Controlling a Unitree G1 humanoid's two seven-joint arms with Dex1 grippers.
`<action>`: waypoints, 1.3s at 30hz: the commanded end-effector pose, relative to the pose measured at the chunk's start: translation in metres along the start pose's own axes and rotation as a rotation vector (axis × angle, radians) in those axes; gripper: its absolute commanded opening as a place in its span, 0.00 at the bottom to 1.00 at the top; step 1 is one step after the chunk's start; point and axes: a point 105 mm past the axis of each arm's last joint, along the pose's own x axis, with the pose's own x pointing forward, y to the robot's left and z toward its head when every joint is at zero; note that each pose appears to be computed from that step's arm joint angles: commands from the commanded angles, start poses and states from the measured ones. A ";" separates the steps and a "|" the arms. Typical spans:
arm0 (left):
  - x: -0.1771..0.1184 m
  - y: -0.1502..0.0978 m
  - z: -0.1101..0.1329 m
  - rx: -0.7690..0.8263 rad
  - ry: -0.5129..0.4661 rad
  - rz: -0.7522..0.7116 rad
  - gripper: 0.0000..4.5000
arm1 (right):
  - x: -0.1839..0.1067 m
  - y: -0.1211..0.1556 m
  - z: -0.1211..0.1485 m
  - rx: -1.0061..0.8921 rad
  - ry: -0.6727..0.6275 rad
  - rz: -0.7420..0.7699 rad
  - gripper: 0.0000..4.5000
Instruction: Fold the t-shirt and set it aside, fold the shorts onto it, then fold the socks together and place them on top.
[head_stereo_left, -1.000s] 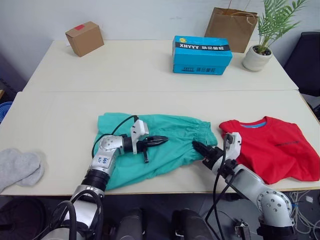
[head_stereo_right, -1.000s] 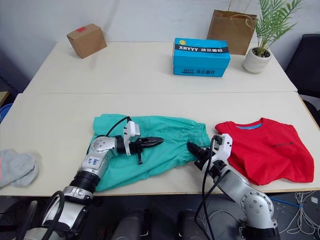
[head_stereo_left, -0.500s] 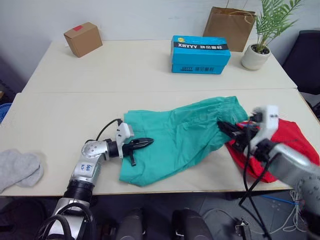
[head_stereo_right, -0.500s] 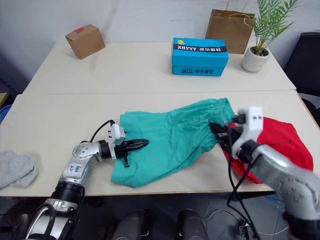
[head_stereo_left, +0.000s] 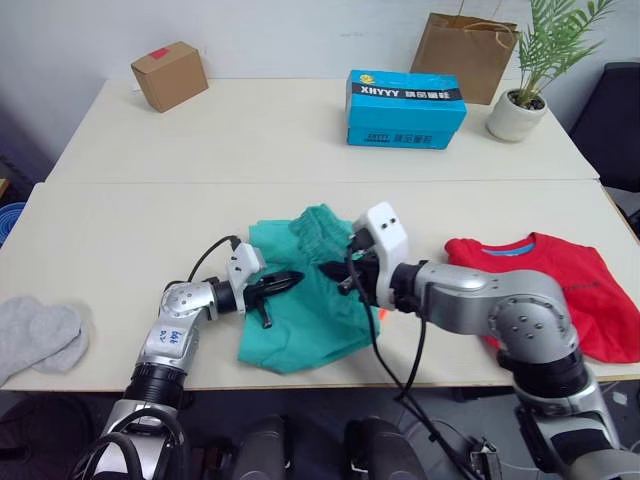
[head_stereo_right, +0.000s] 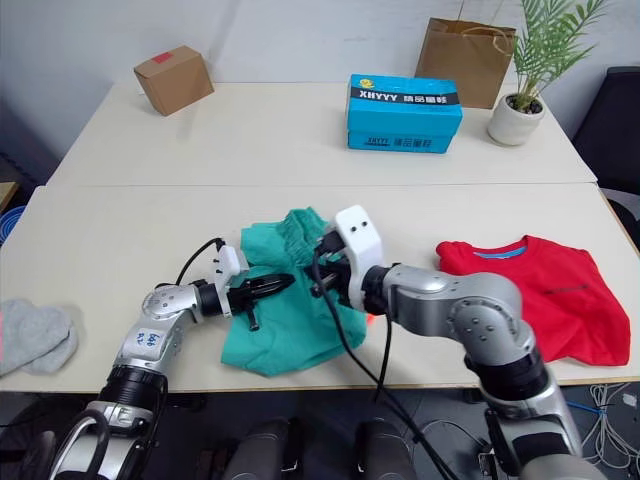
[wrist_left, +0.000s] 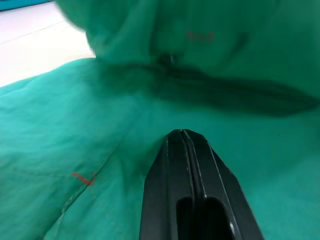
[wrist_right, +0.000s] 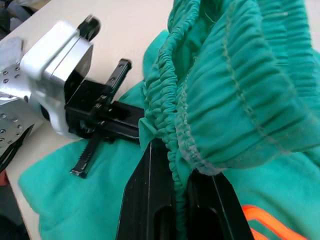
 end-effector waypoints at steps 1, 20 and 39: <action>-0.013 0.003 -0.002 -0.042 -0.012 0.051 0.00 | 0.007 0.002 -0.002 0.032 -0.019 0.006 0.01; -0.093 0.014 0.017 -0.181 -0.260 0.393 0.00 | -0.038 0.027 0.011 0.038 -0.109 0.655 0.95; 0.010 -0.011 0.069 -0.080 -0.093 -0.031 0.00 | 0.027 -0.018 -0.044 -0.486 -0.291 0.285 0.01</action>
